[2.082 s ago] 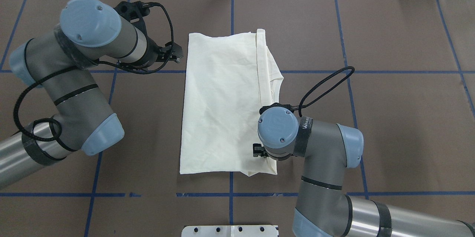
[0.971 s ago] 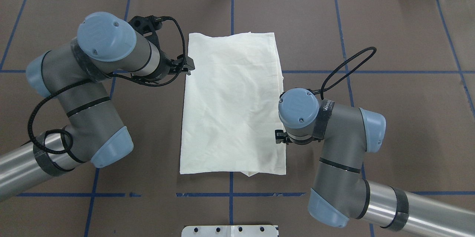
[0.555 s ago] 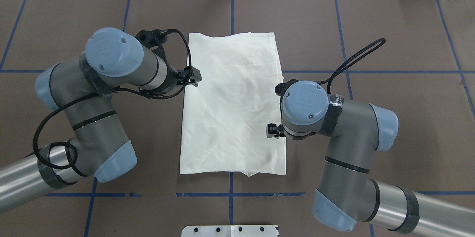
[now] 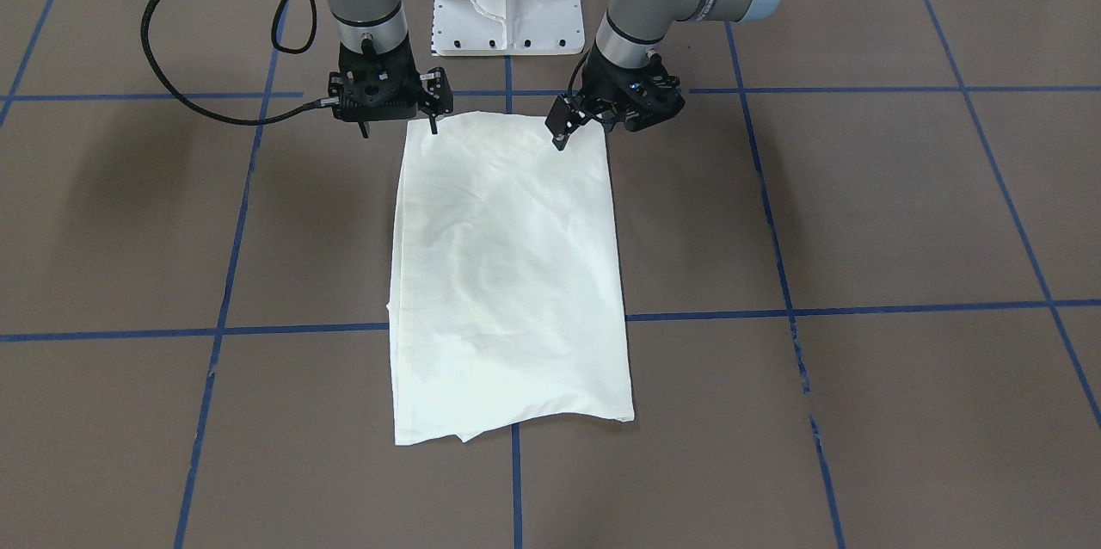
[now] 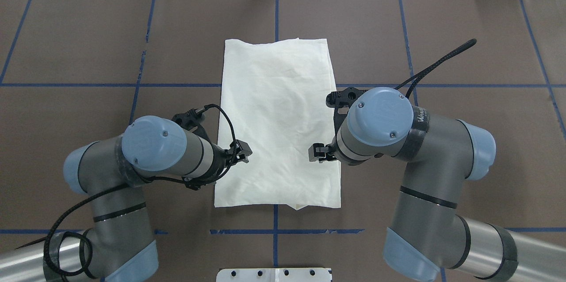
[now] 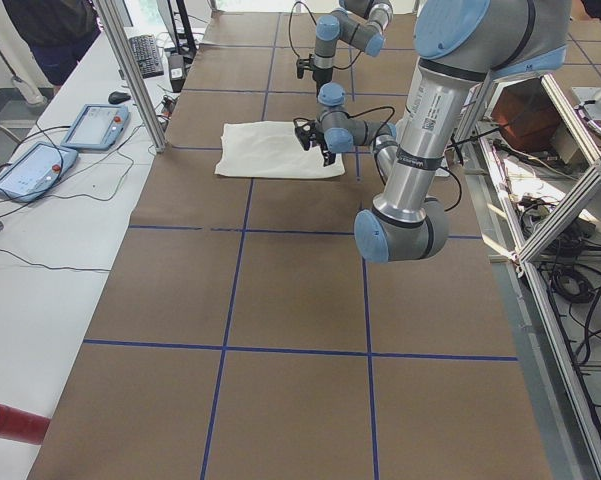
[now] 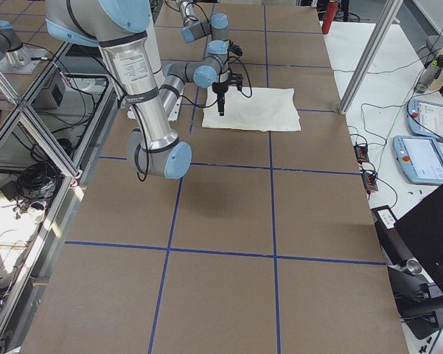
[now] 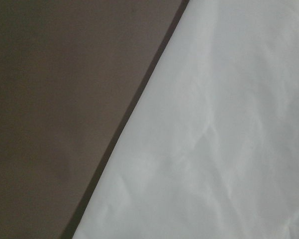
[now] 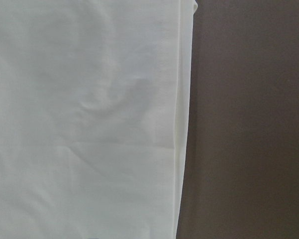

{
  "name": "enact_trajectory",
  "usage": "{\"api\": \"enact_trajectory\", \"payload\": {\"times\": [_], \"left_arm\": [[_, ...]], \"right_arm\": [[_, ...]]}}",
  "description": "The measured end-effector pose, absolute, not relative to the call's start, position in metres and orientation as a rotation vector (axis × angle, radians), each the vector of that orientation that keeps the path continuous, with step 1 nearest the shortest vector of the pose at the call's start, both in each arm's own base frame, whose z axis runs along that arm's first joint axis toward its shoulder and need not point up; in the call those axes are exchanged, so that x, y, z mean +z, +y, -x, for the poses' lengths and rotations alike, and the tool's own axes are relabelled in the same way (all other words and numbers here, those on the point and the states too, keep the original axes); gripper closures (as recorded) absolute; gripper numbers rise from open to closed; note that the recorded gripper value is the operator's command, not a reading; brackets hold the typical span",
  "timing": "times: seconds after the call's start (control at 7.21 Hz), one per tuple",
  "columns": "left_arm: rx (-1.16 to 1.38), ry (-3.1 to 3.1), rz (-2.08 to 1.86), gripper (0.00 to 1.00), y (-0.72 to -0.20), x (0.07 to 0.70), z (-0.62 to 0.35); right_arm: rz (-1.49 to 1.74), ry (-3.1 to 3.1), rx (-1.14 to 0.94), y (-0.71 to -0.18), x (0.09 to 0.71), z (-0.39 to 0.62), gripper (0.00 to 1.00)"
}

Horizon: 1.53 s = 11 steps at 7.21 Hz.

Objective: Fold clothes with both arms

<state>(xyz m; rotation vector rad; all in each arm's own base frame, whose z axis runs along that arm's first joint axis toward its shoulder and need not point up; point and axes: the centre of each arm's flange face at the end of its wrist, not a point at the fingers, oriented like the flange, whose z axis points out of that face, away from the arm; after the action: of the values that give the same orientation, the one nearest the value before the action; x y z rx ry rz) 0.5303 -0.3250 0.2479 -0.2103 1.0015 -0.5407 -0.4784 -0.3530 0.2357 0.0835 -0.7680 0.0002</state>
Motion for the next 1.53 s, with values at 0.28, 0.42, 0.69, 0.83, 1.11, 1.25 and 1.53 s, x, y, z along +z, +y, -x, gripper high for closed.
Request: {"api": "enact_trajectory", "payload": {"times": [0.28,0.42,0.69,0.83,1.11,1.25,1.53], "left_arm": [[-0.603,0.917,0.273,0.02,-0.28,0.247,-0.542],[-0.618,0.893,0.283,0.02,-0.272,0.25,-0.545],[-0.636,0.867,0.261,0.06,-0.271,0.258,-0.552],[-0.644,0.852,0.247,0.09,-0.274,0.265,-0.557],[-0.655,0.84,0.227,0.24,-0.278,0.272,-0.561],[-0.656,0.841,0.224,0.31,-0.279,0.271,-0.56],[-0.655,0.842,0.225,0.36,-0.278,0.271,-0.56]], "right_arm": [[-0.06,-0.785,0.058,-0.35,0.23,0.476,0.0],[-0.056,-0.788,0.067,-0.349,0.229,0.476,0.0],[-0.053,-0.792,0.07,-0.348,0.227,0.476,0.0],[-0.053,-0.794,0.07,-0.348,0.226,0.476,0.0],[-0.054,-0.797,0.072,-0.349,0.225,0.475,0.0],[-0.054,-0.798,0.072,-0.349,0.224,0.474,0.0],[-0.055,-0.801,0.073,-0.349,0.223,0.473,0.0]]}}
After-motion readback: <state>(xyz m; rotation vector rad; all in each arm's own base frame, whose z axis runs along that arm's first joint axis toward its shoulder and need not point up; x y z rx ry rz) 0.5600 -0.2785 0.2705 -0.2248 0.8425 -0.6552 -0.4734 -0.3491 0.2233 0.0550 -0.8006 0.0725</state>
